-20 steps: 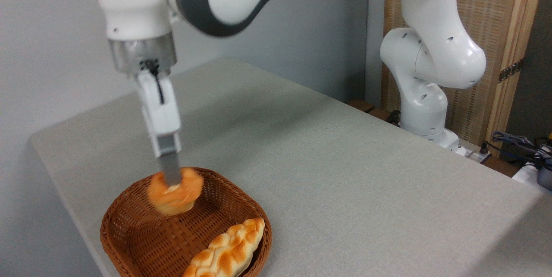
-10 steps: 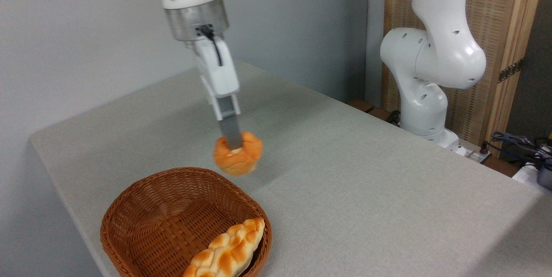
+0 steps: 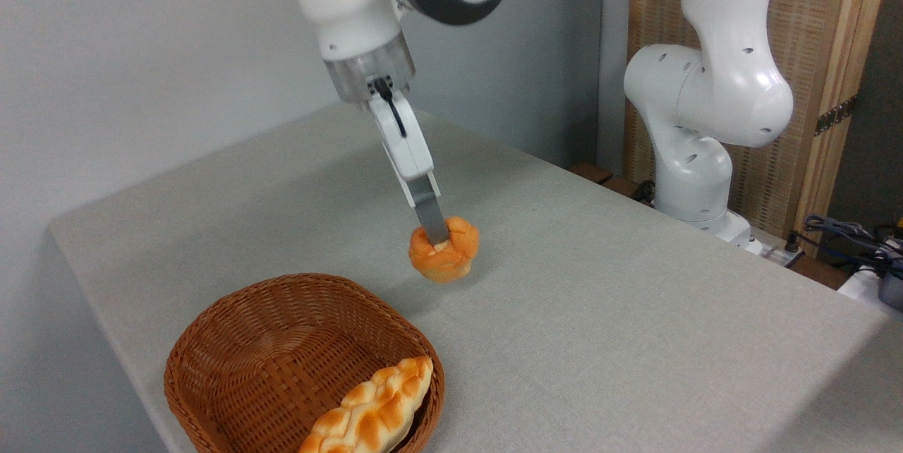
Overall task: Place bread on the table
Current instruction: 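Lower the bun onto the table and open the gripper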
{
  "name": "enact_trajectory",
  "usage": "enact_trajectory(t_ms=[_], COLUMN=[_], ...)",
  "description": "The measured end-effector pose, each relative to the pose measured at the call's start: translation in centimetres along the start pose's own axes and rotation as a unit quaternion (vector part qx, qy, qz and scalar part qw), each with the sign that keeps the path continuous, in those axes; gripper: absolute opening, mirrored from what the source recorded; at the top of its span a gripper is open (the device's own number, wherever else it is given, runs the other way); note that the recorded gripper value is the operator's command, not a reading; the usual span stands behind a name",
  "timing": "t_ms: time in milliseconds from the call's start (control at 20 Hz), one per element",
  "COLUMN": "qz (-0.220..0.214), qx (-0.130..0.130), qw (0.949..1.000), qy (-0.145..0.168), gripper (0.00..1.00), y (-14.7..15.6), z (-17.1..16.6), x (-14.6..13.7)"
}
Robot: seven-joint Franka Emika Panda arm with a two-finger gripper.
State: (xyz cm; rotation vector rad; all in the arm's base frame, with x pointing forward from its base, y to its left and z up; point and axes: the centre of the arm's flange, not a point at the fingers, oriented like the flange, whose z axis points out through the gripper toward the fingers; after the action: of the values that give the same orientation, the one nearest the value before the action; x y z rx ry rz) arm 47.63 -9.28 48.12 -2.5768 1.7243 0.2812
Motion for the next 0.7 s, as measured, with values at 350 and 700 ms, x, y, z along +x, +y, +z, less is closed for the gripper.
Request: enact_trajectory(t_ms=[350, 700], qz=[0.021, -0.024], qx=[-0.027, -0.012], qw=[0.9992, 0.9996], qy=[-0.019, -0.009], gripper=[1.00, 1.00], y=[0.7, 0.4], z=[3.2, 1.7], x=[2.2, 2.4])
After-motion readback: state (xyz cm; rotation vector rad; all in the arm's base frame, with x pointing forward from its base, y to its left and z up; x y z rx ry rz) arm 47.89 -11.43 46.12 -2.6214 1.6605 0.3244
